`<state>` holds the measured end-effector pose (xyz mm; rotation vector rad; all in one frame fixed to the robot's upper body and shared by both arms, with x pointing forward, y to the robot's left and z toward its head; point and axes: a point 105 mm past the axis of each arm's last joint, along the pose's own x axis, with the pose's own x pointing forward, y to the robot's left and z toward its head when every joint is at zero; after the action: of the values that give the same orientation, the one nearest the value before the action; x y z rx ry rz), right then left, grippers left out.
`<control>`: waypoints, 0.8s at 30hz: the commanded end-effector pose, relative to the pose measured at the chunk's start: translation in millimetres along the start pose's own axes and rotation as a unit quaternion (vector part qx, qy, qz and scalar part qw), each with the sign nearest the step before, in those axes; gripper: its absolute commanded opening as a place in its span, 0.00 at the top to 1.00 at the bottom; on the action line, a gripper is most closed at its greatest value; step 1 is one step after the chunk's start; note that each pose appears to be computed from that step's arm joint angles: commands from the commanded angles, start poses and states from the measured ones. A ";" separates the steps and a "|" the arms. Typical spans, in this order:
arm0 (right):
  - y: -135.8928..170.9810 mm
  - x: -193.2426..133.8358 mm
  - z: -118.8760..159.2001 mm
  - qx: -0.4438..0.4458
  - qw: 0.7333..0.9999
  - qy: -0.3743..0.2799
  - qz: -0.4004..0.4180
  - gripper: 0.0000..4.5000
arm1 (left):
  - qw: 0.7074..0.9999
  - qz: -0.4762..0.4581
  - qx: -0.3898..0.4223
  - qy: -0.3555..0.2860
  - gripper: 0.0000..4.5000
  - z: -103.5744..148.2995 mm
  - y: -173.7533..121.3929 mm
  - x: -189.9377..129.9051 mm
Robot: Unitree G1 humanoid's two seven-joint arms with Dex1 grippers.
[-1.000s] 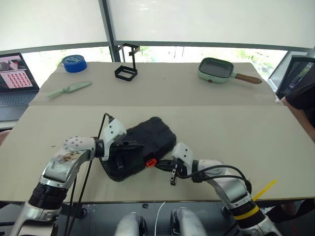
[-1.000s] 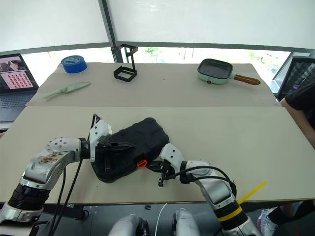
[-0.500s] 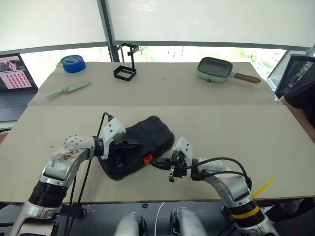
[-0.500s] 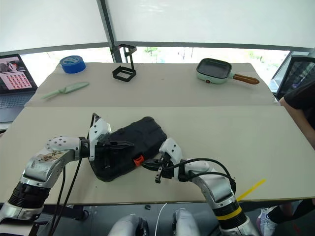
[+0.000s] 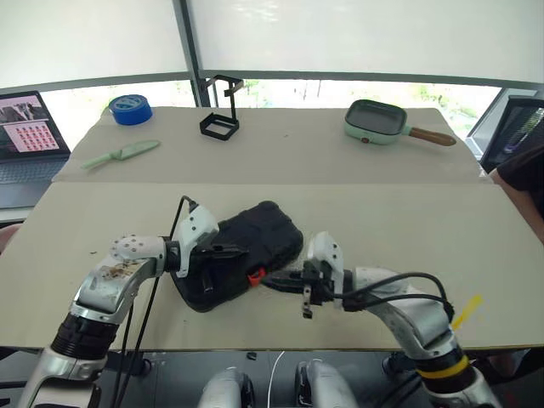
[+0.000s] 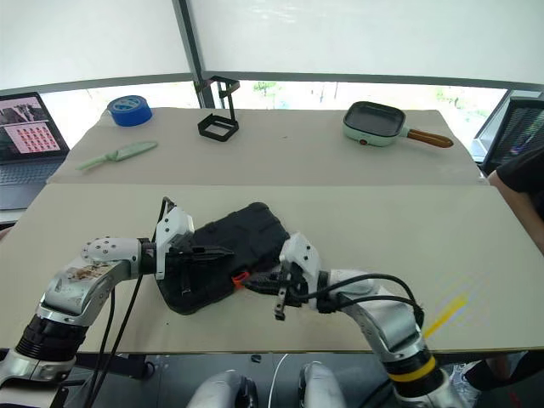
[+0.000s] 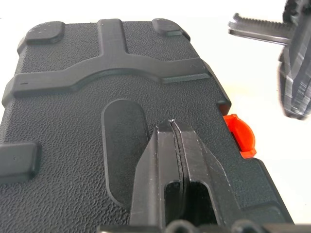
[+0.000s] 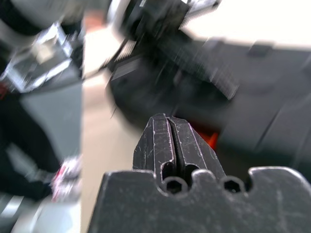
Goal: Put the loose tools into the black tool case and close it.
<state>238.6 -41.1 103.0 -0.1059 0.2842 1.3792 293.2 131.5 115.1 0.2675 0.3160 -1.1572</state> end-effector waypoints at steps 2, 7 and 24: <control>0.0 13.3 -9.1 0.003 1.000 -0.004 -0.006 0.99 | 0.993 -0.004 -0.086 0.086 0.99 -57.2 -10.4 3.6; -5.1 29.0 -4.9 -0.010 0.999 -0.038 -0.013 0.99 | 0.994 0.002 -0.092 0.061 0.99 -53.0 -9.5 3.2; -23.2 1.6 8.3 -0.092 0.993 -0.070 -0.029 0.99 | 0.992 0.055 -0.056 -0.094 0.99 -31.4 0.2 -20.7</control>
<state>268.2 -35.2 80.4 -0.1590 0.1623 1.3186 286.6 145.8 115.7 0.1357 0.1251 -1.0855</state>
